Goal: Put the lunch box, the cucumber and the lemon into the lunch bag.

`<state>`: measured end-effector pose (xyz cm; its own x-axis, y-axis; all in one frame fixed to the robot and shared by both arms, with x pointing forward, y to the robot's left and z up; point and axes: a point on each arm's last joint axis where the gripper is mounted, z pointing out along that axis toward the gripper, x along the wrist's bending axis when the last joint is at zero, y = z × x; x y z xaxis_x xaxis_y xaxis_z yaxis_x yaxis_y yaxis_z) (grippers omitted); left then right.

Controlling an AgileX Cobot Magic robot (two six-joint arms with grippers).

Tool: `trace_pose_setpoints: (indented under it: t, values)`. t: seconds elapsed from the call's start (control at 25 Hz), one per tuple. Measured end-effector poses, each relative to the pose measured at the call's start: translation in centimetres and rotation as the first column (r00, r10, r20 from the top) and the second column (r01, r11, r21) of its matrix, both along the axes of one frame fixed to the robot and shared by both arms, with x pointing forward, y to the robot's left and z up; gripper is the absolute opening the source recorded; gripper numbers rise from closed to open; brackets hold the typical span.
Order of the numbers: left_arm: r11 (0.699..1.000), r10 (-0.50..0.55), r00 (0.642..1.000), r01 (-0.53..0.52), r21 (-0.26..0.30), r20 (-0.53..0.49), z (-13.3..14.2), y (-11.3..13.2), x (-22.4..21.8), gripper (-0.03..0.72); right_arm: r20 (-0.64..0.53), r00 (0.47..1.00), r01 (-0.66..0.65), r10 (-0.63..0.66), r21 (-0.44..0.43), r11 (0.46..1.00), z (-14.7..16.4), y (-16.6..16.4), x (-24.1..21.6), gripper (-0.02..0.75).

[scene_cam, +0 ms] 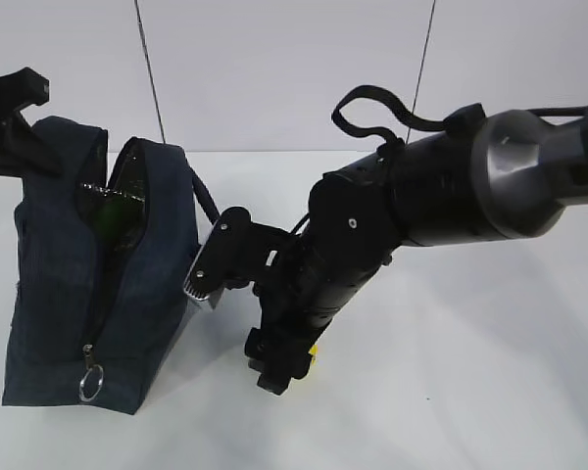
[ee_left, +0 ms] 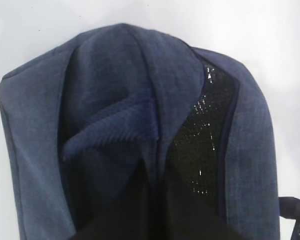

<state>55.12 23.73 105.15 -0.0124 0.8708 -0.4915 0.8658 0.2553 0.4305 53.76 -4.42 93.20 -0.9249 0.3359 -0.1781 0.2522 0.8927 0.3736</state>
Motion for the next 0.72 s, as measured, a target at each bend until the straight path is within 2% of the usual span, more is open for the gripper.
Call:
trace_pose_setpoints:
  t: [0.72]
  values:
    - [1.000, 0.002, 1.000, -0.002, 0.001, 0.003, 0.0, 0.0, 0.0, -0.007, -0.013, 1.000, 0.023, -0.023, -0.026, 0.999, -2.4, -1.0, 1.4, 0.543]
